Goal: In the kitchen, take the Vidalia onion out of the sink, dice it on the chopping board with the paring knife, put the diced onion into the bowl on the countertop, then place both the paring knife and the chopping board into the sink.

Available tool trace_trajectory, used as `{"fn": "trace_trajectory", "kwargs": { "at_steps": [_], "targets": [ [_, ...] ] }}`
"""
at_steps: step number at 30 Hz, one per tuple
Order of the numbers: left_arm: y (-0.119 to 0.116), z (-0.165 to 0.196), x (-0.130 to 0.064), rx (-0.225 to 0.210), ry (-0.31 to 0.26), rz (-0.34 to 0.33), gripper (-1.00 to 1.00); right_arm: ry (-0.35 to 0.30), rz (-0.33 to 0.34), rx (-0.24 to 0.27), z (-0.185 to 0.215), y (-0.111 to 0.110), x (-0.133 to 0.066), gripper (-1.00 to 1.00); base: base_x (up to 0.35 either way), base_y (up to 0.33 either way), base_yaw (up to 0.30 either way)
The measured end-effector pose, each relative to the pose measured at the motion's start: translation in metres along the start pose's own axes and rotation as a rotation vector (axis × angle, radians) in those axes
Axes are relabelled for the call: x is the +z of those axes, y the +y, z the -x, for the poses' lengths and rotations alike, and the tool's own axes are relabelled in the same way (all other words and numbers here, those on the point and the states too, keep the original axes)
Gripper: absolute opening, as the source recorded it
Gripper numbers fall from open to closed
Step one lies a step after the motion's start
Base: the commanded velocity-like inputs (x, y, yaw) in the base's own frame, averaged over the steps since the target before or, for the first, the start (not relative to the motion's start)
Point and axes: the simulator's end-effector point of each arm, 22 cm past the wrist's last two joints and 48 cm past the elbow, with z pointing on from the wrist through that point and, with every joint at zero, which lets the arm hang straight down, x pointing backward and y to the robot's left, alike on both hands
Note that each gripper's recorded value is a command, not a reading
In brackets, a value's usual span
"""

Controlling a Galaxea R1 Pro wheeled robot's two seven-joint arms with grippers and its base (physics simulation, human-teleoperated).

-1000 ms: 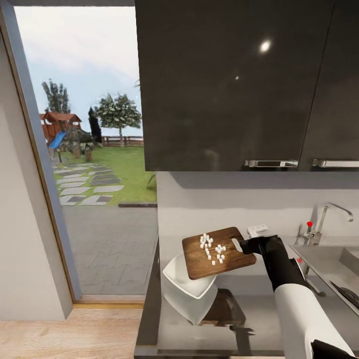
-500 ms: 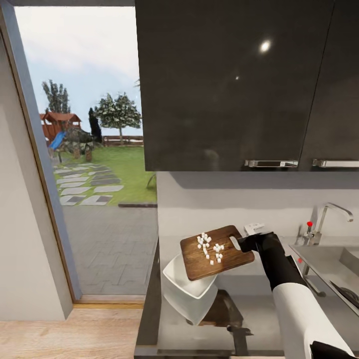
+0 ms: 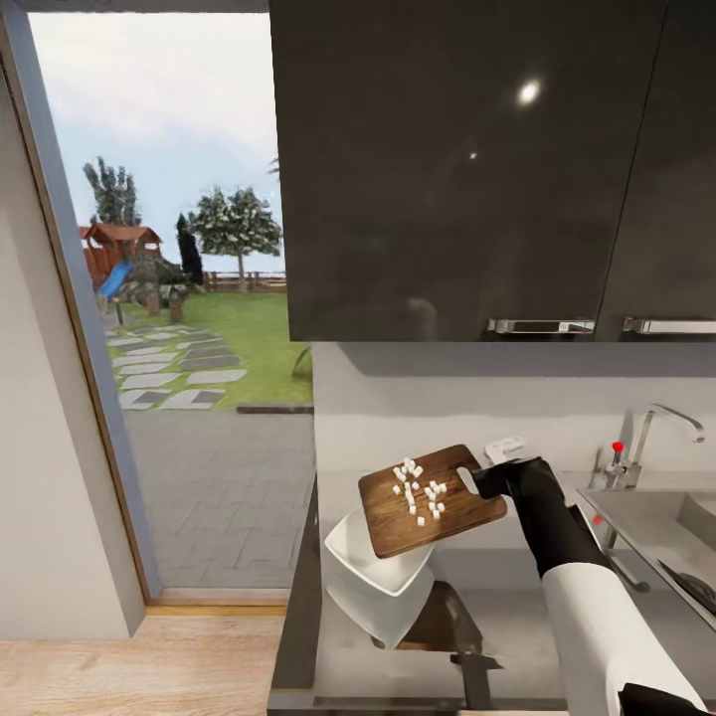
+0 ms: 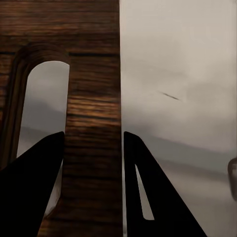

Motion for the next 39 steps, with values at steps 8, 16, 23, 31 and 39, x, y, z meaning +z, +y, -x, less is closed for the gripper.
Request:
{"fn": "trace_trajectory", "kwargs": {
  "at_steps": [8,16,23,31,39],
  "targets": [
    [0.000,0.000,0.000,0.000,0.001,0.000,1.00,0.000,-0.025,-0.004,0.001,-0.005,0.000,-1.00,0.000,0.000,0.000],
    [0.000,0.000,0.000,0.000,0.002,0.000,1.00,-0.001,-0.040,-0.005,0.001,-0.008,-0.001,-1.00,0.000,0.000,0.000],
    [0.000,0.000,0.000,0.000,0.002,0.001,1.00,-0.002,-0.070,-0.005,0.002,-0.013,-0.001,-1.00,0.000,0.000,0.000],
    [0.000,0.000,0.000,0.000,0.002,0.000,1.00,-0.001,-0.075,-0.006,0.002,-0.014,-0.001,-1.00,0.000,0.000,0.000],
    [-0.001,0.000,0.000,0.000,0.001,0.000,1.00,-0.018,-0.096,-0.044,0.015,0.000,-0.002,-1.00,0.000,0.000,0.000]
  ]
}}
